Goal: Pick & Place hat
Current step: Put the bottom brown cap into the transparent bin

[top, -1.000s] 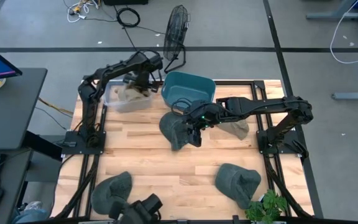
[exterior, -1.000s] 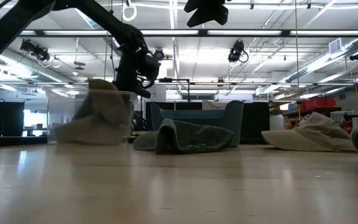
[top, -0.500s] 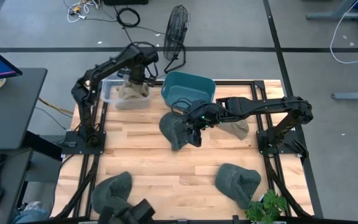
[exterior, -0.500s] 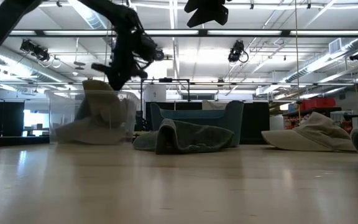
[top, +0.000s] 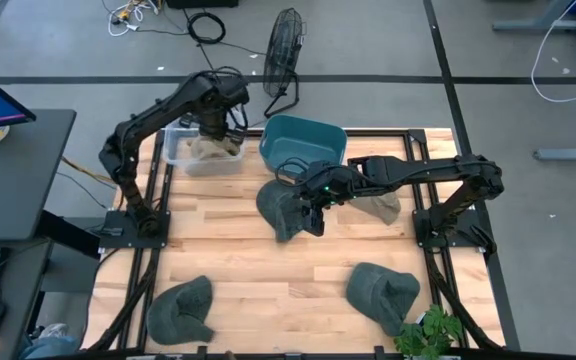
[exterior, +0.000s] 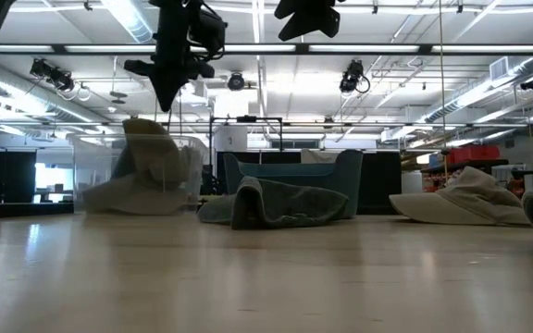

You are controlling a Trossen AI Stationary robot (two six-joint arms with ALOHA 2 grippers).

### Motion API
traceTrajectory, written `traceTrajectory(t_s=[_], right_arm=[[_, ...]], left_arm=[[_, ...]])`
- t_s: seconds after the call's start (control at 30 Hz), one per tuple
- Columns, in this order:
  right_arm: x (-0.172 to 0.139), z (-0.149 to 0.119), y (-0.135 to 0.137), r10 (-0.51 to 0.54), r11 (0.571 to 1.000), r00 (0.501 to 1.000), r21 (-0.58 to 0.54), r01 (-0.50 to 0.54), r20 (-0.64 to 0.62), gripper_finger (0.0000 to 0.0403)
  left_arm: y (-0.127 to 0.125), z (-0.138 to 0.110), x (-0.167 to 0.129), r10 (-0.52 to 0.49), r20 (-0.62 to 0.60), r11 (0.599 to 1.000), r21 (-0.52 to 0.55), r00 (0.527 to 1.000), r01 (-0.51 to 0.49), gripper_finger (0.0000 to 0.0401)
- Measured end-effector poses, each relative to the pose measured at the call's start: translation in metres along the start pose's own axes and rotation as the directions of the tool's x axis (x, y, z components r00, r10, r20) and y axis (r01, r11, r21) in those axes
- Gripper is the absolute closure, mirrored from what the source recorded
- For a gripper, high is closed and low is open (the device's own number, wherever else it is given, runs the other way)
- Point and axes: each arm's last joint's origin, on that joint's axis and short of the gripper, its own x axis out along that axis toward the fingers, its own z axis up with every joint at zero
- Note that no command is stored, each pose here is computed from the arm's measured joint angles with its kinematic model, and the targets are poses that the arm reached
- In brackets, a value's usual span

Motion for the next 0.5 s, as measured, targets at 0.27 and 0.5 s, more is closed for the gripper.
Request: traceTrajectory(t_s=[0.27,0.5], right_arm=[[0.0,0.0,0.0,-0.001,1.0,1.0,0.0,0.001,-0.005,0.0192],[0.0,0.0,0.0,-0.001,1.0,1.0,-0.001,0.001,-0.004,0.0192]], left_arm=[[-0.004,-0.02,0.057,0.143,-0.161,0.989,-0.008,0.977,-0.146,0.0399],[0.006,-0.005,0.102,0.112,-0.071,0.989,-0.092,0.991,-0.119,0.0399]])
